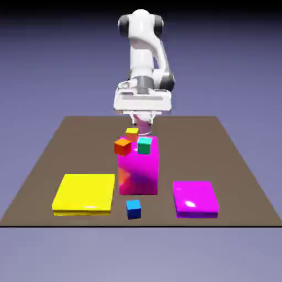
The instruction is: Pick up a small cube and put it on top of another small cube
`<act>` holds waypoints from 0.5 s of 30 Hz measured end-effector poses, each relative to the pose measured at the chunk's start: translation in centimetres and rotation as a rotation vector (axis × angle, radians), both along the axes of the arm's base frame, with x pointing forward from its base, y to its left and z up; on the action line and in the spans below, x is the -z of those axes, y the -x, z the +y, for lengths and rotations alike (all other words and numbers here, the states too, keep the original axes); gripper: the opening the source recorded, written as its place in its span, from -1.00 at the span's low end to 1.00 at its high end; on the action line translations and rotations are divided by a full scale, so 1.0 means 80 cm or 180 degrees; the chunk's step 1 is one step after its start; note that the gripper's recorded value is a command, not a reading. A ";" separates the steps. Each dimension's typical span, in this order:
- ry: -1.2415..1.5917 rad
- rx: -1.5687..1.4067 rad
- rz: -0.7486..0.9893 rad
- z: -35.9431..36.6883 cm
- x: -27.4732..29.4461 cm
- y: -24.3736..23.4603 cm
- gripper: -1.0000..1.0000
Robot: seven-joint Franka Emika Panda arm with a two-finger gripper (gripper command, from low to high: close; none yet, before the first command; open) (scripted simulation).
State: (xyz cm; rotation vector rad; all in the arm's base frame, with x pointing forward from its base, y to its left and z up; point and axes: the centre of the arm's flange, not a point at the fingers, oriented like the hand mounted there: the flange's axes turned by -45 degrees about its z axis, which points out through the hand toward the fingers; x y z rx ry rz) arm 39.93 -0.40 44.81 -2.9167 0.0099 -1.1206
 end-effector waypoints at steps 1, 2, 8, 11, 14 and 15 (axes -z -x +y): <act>-0.0126 0.0114 0.0169 -0.009 0.011 -0.010 0.00; -0.0251 0.0228 0.0337 -0.017 0.023 -0.019 0.00; -0.0970 0.0905 0.1320 -0.063 0.099 -0.062 0.00; -0.1311 0.1237 0.1785 -0.082 0.139 -0.077 0.00; -0.1644 0.1577 0.2221 -0.102 0.178 -0.088 0.00; -0.1749 0.1679 0.2362 -0.106 0.191 -0.091 0.00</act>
